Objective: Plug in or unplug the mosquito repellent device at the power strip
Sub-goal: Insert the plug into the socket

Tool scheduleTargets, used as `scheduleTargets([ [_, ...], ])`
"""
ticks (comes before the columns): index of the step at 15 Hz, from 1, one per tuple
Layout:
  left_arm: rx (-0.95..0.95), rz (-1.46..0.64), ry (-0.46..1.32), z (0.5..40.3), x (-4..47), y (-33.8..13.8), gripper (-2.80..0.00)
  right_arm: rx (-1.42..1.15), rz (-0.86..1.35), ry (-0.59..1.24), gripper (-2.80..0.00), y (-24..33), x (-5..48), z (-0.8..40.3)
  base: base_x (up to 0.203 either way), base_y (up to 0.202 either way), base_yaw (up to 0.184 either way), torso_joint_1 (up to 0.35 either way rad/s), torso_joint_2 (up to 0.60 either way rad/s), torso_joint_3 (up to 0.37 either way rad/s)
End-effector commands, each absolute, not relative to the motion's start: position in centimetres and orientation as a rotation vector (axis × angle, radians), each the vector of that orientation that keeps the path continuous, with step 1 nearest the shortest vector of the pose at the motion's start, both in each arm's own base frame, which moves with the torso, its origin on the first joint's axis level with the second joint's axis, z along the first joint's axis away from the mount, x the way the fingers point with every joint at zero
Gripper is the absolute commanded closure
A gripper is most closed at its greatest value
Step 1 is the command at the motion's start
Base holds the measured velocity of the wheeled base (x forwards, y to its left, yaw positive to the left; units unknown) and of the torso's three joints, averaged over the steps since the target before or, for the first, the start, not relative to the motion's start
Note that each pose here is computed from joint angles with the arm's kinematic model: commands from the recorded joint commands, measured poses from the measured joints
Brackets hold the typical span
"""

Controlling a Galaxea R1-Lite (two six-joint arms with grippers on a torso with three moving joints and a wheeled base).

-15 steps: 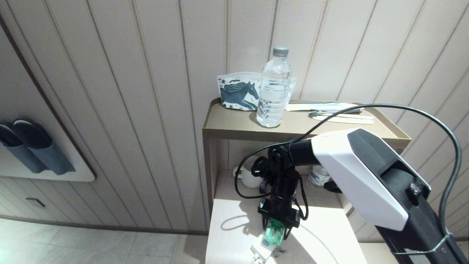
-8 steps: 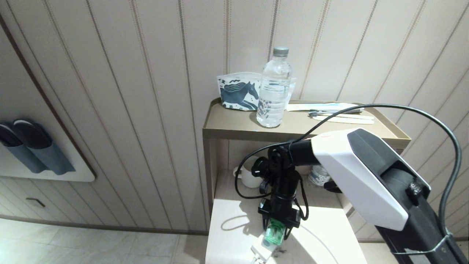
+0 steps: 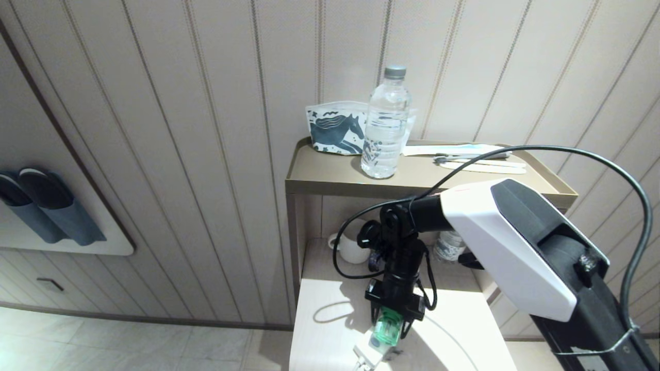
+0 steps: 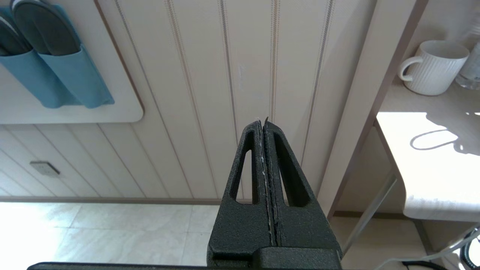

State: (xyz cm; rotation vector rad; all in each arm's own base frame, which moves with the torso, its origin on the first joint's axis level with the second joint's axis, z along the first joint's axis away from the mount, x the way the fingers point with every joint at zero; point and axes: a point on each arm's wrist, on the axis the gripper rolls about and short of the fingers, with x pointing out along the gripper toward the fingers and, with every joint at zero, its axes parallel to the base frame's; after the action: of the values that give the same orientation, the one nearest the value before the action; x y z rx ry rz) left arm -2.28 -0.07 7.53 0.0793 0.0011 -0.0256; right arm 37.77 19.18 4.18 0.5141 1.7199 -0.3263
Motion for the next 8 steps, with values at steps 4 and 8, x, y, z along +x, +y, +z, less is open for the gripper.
scheduleTargets([
  [4, 0.080, -0.025, 0.001, 7.5, -2.3, -0.1, 0.00, 0.514, -0.334, 1.728, 0.00, 19.0, 37.2, 4.7, 0.000, 0.000, 0.000, 0.000, 0.00, 0.000],
  [8, 0.080, -0.026, 0.000, 7.5, -2.3, -0.1, 0.00, 0.502, -0.342, 1.740, 0.00, 19.0, 36.6, 4.9, 0.000, 0.000, 0.000, 0.000, 0.00, 0.000],
])
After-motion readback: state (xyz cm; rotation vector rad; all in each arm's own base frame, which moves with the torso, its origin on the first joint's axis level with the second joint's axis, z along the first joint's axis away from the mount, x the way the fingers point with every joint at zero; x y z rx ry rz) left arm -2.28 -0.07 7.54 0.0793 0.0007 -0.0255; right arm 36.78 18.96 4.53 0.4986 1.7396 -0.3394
